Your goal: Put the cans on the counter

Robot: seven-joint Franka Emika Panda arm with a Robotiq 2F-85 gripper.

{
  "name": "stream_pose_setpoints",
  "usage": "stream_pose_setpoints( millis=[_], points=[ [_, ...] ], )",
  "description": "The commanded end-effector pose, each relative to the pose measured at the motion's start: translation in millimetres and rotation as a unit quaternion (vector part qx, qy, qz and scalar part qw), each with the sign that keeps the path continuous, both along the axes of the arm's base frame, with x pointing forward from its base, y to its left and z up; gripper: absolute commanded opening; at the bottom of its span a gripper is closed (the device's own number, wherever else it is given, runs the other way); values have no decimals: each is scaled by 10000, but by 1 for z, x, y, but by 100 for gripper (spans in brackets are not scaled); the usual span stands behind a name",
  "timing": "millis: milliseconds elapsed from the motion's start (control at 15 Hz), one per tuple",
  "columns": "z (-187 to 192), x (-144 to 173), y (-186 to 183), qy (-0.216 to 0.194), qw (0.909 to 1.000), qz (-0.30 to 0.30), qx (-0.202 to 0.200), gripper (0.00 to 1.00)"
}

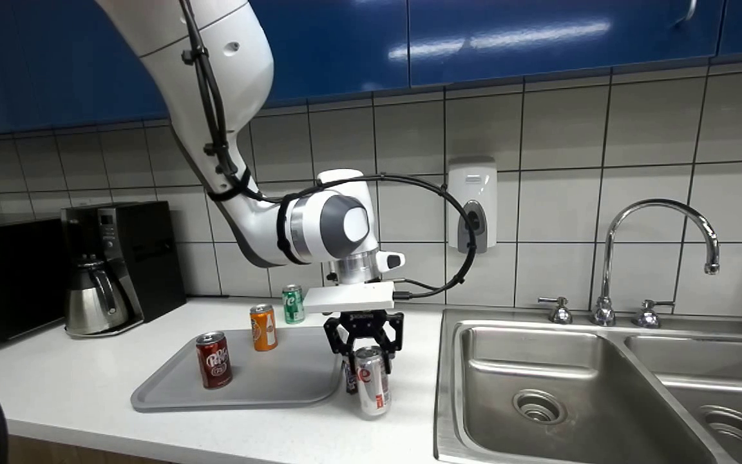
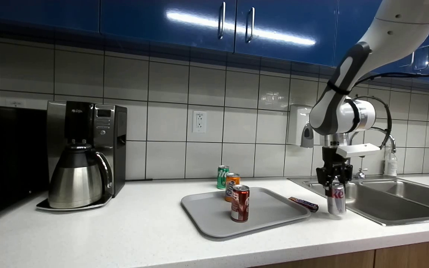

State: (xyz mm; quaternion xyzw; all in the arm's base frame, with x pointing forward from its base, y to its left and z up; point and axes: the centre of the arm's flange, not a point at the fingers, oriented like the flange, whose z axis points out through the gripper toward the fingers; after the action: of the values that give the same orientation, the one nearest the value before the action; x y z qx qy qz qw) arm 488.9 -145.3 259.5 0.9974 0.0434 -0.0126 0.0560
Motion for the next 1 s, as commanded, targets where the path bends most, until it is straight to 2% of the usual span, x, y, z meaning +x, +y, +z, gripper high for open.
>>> stream_pose_setpoints(
  millis=[0,333,400,467,533,667,933],
  points=[
    [1,-7,-3,-114,9997,200,45,38],
    [-1,-8,0,-208,9993,300,1,38],
    [-1,-8,0,-202,9993,320,3,56],
    [-2,-9,1,-217,9992,335,-17,88],
    [-2,-9,2,-197,9992,361,-25,89],
    [-2,-9,2,-193,9991,370,-18,99],
    [5,-9,2,-189,9989,433,-27,100]
  ],
)
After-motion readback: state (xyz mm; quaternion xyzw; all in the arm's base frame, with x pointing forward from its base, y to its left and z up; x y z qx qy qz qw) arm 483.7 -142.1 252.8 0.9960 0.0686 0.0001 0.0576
